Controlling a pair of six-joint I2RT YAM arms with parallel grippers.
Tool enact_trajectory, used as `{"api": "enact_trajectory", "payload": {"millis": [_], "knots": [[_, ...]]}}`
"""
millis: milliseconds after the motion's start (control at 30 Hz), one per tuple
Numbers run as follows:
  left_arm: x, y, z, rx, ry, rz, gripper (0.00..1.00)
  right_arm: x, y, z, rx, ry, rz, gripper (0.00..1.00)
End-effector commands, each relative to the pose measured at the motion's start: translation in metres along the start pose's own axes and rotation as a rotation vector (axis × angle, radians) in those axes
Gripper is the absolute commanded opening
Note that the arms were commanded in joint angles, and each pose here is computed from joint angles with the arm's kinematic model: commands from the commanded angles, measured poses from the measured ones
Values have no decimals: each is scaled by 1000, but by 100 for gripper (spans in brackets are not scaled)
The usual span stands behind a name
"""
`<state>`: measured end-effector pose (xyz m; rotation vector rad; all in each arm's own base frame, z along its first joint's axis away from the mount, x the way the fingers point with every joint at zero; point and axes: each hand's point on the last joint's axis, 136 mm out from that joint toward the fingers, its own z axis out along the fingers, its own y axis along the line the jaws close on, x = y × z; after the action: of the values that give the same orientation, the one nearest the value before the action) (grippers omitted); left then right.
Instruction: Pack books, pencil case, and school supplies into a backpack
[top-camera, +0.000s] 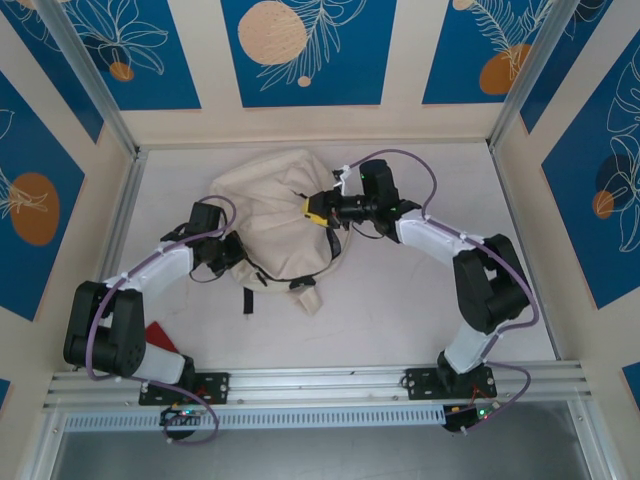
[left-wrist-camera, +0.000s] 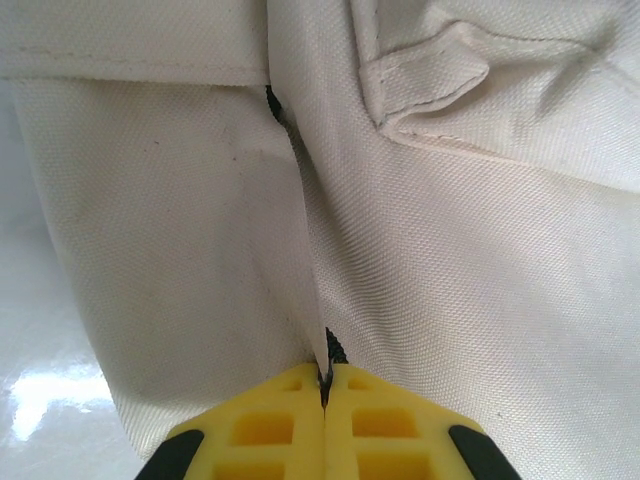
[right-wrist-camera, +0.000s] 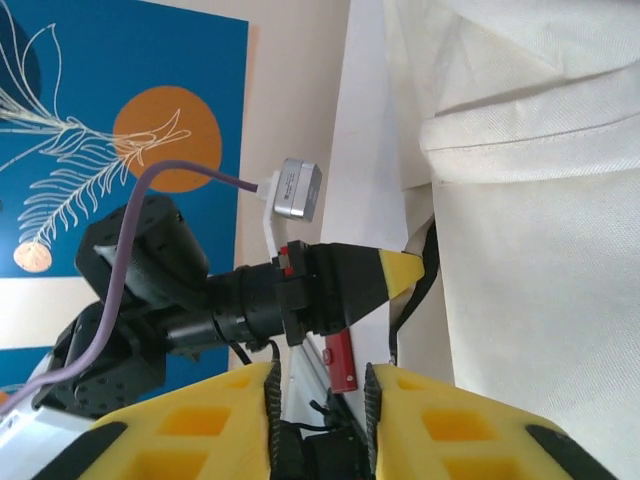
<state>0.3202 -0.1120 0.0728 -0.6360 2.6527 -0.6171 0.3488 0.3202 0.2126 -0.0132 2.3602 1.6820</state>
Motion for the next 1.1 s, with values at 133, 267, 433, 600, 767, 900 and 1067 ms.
{"api": "enact_trajectory", "payload": {"millis": [133,267,433,600,767,900,1067], "knots": [[-2,-2,3,24,6,-2,0,3,-59,-38,417,-153,-20,27],[-1,-3,4,24,11,1,0,16,-76,-31,514,-97,-23,31],[2,-6,5,28,18,5,0,44,-71,8,569,44,-118,35],[4,-9,4,31,19,9,0,75,-78,38,632,156,-179,36],[6,-13,2,44,24,16,0,67,-136,25,825,151,-100,36],[11,-20,2,73,43,31,0,48,-177,9,940,130,-66,35],[20,-33,3,131,70,54,0,17,-196,-15,1053,62,-71,35]]}}
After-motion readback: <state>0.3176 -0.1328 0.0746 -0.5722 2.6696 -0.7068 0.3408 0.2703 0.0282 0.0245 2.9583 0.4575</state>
